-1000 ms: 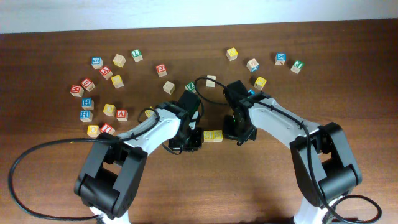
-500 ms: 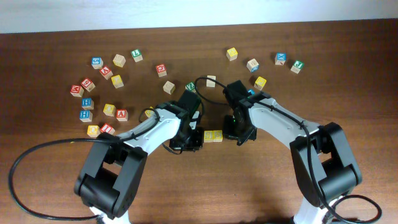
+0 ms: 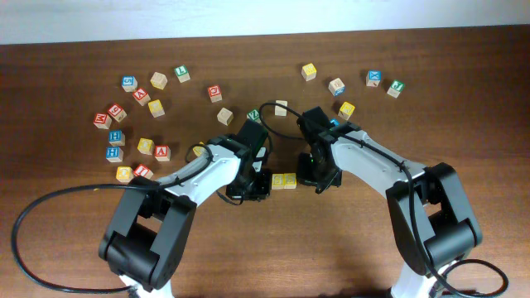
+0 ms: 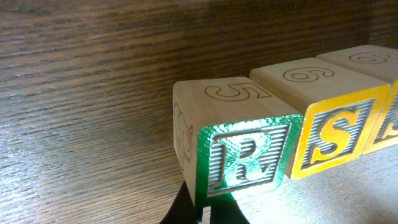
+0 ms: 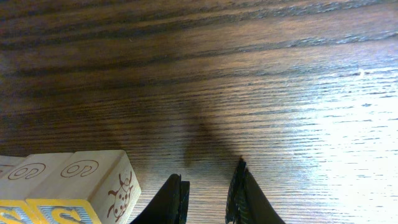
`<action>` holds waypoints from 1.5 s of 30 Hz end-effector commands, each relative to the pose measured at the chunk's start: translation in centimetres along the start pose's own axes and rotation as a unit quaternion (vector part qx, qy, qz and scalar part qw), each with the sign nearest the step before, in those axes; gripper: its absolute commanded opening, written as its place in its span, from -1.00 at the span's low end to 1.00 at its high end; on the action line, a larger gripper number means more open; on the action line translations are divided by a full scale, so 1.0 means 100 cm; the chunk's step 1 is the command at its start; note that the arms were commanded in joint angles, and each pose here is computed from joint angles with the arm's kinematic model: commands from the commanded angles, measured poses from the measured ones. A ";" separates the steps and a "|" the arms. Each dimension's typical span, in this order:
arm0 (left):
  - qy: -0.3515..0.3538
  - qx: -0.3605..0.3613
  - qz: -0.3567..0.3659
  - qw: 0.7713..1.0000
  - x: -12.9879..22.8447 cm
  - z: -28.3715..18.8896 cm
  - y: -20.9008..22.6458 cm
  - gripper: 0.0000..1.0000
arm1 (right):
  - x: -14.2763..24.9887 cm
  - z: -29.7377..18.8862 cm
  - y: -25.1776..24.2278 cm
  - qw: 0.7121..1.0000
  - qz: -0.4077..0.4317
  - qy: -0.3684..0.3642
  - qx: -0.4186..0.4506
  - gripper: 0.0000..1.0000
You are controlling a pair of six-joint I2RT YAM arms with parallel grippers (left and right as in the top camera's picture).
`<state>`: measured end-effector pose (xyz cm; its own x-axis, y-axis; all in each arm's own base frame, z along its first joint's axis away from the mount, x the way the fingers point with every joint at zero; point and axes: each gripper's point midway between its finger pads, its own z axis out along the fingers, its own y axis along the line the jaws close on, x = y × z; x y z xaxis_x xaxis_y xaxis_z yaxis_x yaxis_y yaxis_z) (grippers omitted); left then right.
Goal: Spell out RSS
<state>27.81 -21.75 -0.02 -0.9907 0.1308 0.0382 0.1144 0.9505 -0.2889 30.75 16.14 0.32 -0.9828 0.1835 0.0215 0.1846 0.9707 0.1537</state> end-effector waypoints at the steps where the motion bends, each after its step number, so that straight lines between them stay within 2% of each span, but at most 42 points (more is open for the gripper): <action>1: -0.003 0.010 -0.001 1.000 0.002 -0.004 -0.005 -1.00 | 0.001 0.002 -0.001 1.000 -0.004 -0.004 0.010 -0.65; 14: 0.010 0.028 0.002 1.000 0.007 -0.006 -0.011 -1.00 | -0.001 0.002 0.000 1.000 -0.004 -0.007 0.007 -0.60; 19: 0.007 0.026 -0.009 1.000 0.014 -0.029 -0.006 -1.00 | -0.001 0.002 0.000 1.000 -0.004 -0.007 0.007 -0.67; 26: -0.059 -0.012 -0.054 0.997 -0.008 -0.071 0.041 -1.00 | -0.001 0.002 0.000 1.000 -0.004 -0.007 0.007 -0.67; 31: -0.065 -0.035 -0.066 0.995 -0.019 -0.061 0.059 -1.00 | 0.000 0.002 0.002 1.000 -0.005 -0.004 0.003 -0.67; 38: -0.022 -0.014 -0.043 0.999 -0.013 -0.022 0.038 -1.00 | 0.002 0.002 0.004 1.000 -0.005 0.002 -0.005 -0.68; 45: -0.019 -0.001 -0.035 0.999 -0.014 -0.017 0.030 -1.00 | 0.004 0.002 0.009 1.000 -0.005 0.007 -0.018 -0.69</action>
<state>29.75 -18.19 0.79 -0.9992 0.0350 0.0174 0.0293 0.9648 -0.2615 30.87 16.43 0.37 -0.9831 0.1819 0.0206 0.1827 0.9685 0.1693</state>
